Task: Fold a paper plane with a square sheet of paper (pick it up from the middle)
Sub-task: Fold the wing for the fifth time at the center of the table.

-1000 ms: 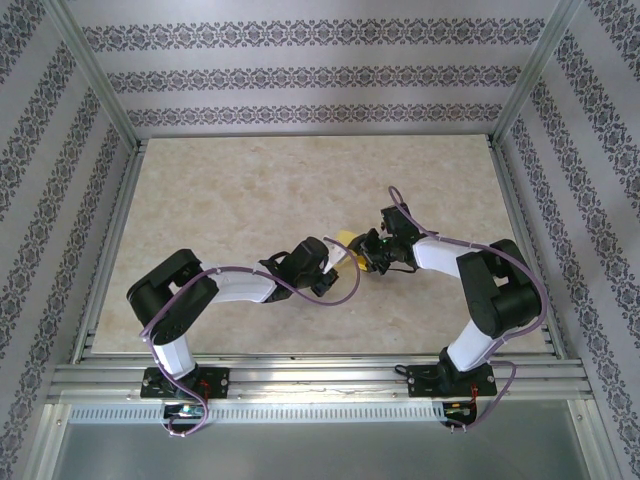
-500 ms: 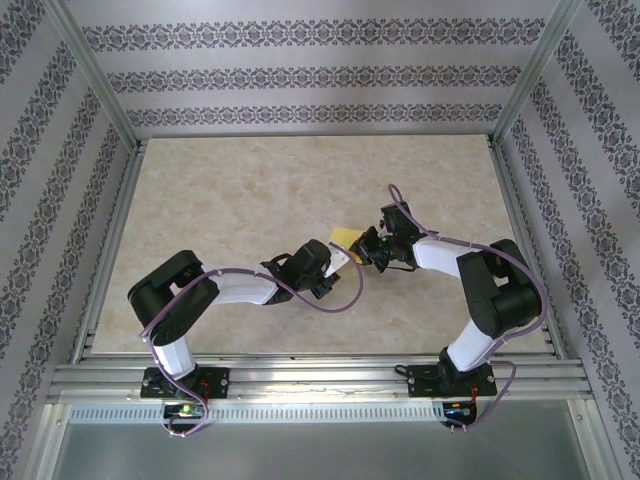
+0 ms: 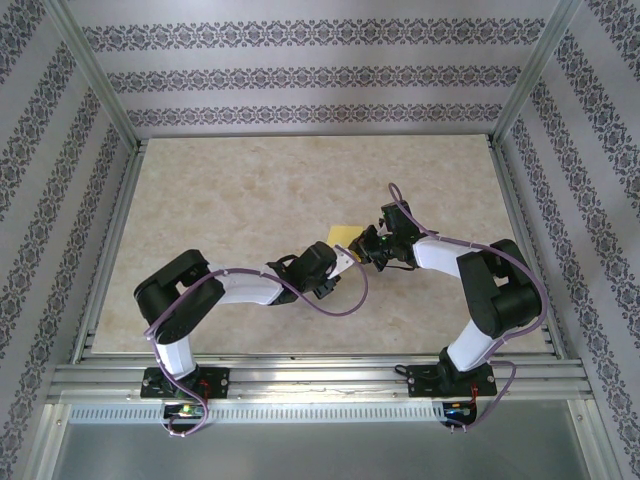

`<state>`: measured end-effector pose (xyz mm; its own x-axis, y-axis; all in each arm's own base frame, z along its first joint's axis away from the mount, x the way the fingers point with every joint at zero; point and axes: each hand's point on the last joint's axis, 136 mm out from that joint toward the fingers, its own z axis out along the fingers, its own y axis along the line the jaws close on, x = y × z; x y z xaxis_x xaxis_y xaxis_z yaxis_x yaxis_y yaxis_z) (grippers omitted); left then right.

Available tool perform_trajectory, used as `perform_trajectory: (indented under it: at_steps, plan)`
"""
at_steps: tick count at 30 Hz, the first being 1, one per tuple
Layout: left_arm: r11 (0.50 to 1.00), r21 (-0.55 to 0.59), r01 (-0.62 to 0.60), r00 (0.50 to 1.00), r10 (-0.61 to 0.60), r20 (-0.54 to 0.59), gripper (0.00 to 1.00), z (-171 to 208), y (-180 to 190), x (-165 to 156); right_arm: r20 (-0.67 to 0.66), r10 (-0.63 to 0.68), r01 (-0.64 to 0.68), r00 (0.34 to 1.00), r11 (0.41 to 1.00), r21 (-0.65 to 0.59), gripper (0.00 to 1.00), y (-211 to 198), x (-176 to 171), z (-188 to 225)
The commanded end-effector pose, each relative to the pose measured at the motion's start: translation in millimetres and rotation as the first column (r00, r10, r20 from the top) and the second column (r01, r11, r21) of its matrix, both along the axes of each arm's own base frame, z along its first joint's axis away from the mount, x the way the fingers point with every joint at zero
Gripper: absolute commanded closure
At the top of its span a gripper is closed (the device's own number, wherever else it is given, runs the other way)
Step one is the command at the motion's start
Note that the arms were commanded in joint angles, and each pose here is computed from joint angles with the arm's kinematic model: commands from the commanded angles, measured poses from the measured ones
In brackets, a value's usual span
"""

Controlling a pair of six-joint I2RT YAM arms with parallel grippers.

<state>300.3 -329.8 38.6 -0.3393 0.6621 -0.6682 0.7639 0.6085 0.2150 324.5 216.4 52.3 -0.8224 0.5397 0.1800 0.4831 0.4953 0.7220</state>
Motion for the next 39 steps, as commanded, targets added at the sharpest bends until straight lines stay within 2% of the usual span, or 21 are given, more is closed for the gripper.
perform_trajectory:
  at_steps: [1, 6, 17, 18, 19, 21, 23, 27, 30, 35, 39]
  plan:
    - [0.999, 0.054, 0.009, 1.000, -0.009, 0.013, 0.76, -3.9, -1.5, -0.4, 0.002, -0.004, 0.004, 1.000, 1.000, 0.021, 0.96, 1.0, -1.9, 4.6]
    - [0.998, 0.057, -0.013, 0.999, 0.011, 0.033, 0.79, -0.6, 0.9, 3.0, 0.000, -0.006, 0.006, 1.000, 1.000, 0.018, 0.96, 0.1, -2.8, 4.3]
    - [0.999, 0.027, -0.032, 0.999, 0.032, 0.023, 0.97, 1.6, 1.8, 0.7, 0.003, -0.002, 0.002, 1.000, 1.000, 0.020, 0.94, 0.6, -2.9, 4.7]
    - [0.999, 0.026, -0.035, 0.999, 0.035, 0.022, 0.98, 1.3, 2.5, 0.8, 0.005, -0.002, 0.002, 1.000, 1.000, 0.020, 0.92, 0.7, -2.6, 4.9]
    - [0.999, 0.022, -0.036, 0.999, 0.036, 0.022, 0.99, 2.1, 2.0, 0.7, 0.007, -0.002, 0.002, 1.000, 1.000, 0.021, 0.85, 0.6, -2.4, 5.7]
    - [0.999, 0.018, -0.037, 0.999, 0.037, 0.015, 1.00, 1.7, 2.4, -0.9, 0.020, -0.002, 0.001, 1.000, 1.000, 0.026, 0.84, 0.7, -1.0, 9.4]
    - [0.999, 0.004, -0.053, 0.999, 0.053, 0.010, 1.00, 3.7, 3.0, -0.3, 0.043, -0.010, 0.009, 0.999, 1.000, 0.021, 0.68, -2.2, 1.7, 14.6]
    - [0.995, -0.069, -0.078, 0.997, 0.078, -0.001, 1.00, 10.3, 1.1, -1.1, 0.109, -0.022, 0.024, 0.994, 0.999, -0.022, 0.58, -14.5, 4.7, 26.5]
    - [0.982, -0.163, -0.091, 0.995, 0.082, -0.059, 1.00, 15.3, -2.8, -3.8, 0.171, -0.045, 0.062, 0.984, 0.993, -0.099, 0.53, -33.2, 3.4, 31.4]
    - [0.941, -0.313, -0.127, 0.981, 0.073, -0.177, 1.00, 19.6, -9.1, -6.8, 0.266, -0.095, 0.152, 0.959, 0.968, -0.202, 0.49, -65.1, -3.9, 35.0]
    - [0.902, -0.405, -0.153, 0.960, 0.038, -0.277, 1.00, 23.7, -15.0, -9.7, 0.301, -0.105, 0.170, 0.948, 0.966, -0.197, 0.49, -72.7, -10.1, 36.8]
